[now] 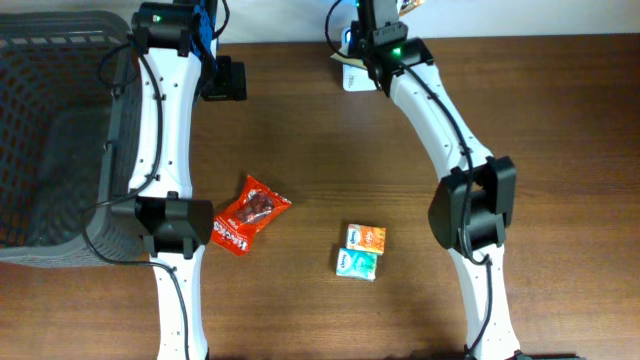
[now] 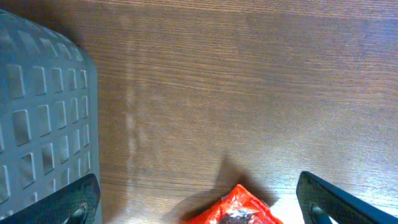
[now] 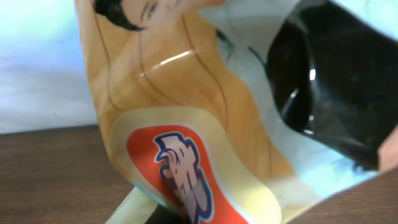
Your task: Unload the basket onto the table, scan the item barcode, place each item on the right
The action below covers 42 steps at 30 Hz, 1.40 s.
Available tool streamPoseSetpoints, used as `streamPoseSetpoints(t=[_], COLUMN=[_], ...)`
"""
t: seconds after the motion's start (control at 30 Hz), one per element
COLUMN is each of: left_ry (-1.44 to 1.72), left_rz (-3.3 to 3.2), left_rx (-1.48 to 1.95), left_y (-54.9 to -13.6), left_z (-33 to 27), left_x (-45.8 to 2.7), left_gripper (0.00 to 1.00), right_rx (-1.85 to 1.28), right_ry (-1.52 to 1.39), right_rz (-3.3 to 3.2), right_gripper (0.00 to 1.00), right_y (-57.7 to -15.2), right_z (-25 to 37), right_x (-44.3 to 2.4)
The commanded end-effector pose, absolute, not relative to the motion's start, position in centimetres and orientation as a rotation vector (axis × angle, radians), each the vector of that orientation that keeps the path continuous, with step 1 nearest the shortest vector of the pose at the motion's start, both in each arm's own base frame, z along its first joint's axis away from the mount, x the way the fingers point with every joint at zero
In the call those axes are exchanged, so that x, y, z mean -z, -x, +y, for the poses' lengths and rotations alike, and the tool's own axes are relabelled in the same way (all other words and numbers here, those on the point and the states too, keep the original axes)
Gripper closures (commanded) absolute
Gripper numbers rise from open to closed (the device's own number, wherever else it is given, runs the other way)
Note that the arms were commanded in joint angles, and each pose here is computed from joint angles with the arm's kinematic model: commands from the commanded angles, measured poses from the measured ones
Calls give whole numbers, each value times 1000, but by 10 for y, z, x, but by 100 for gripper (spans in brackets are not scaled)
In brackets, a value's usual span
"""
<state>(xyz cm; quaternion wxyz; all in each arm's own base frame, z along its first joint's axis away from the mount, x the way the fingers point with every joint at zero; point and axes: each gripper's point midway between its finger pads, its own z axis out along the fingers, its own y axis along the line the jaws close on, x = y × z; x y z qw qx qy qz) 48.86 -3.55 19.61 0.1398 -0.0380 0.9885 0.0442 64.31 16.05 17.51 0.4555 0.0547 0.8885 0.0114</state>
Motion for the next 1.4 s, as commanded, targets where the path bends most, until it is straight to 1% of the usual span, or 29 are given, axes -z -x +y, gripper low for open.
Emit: streamPoseSetpoints(t=[0.0, 0.27, 0.37, 0.5, 0.63, 0.73, 0.83, 0.97, 1.0, 1.03, 1.13, 1.37], left_ry=[122, 122, 122, 122, 122, 122, 122, 122, 122, 122, 122, 122], left_rz=[2864, 2864, 2864, 2864, 2864, 2864, 2864, 2864, 2864, 2864, 2864, 2864], left_rx=[-113, -113, -113, -113, -113, -113, -113, -113, -113, -113, -113, -113], left_y=[-489, -489, -489, -489, -489, -489, -489, -489, -489, -489, -489, -489], left_z=[-37, -37, -37, -37, -37, -37, -37, -37, -37, -37, -37, -37], left_x=[-193, -193, -193, -193, -193, -193, -193, -193, -193, -193, -193, -193], left_gripper=[1, 1, 1, 1, 1, 1, 1, 1, 1, 1, 1, 1], right_rx=[-66, -68, -63, 4, 211, 302, 367, 495, 544, 559, 577, 610], right_ry=[-128, -120, -121, -179, -331, -416, -566, -923, -1065, -1123, -1301, -1611], right_rz=[2142, 2155, 2150, 2083, 2012, 2034, 2096, 2219, 2256, 2283, 2341, 2303], right_gripper=[96, 96, 96, 96, 96, 96, 96, 96, 96, 96, 96, 96], right_y=[-647, -645, -640, -624, -593, -572, -550, -498, -475, -462, -427, -361], right_z=[166, 167, 164, 141, 75, 24, -32, -132, -171, -191, -243, -329], right_x=[-195, -194, -206, -262, -319, -332, -321, -274, -255, -245, -213, -154])
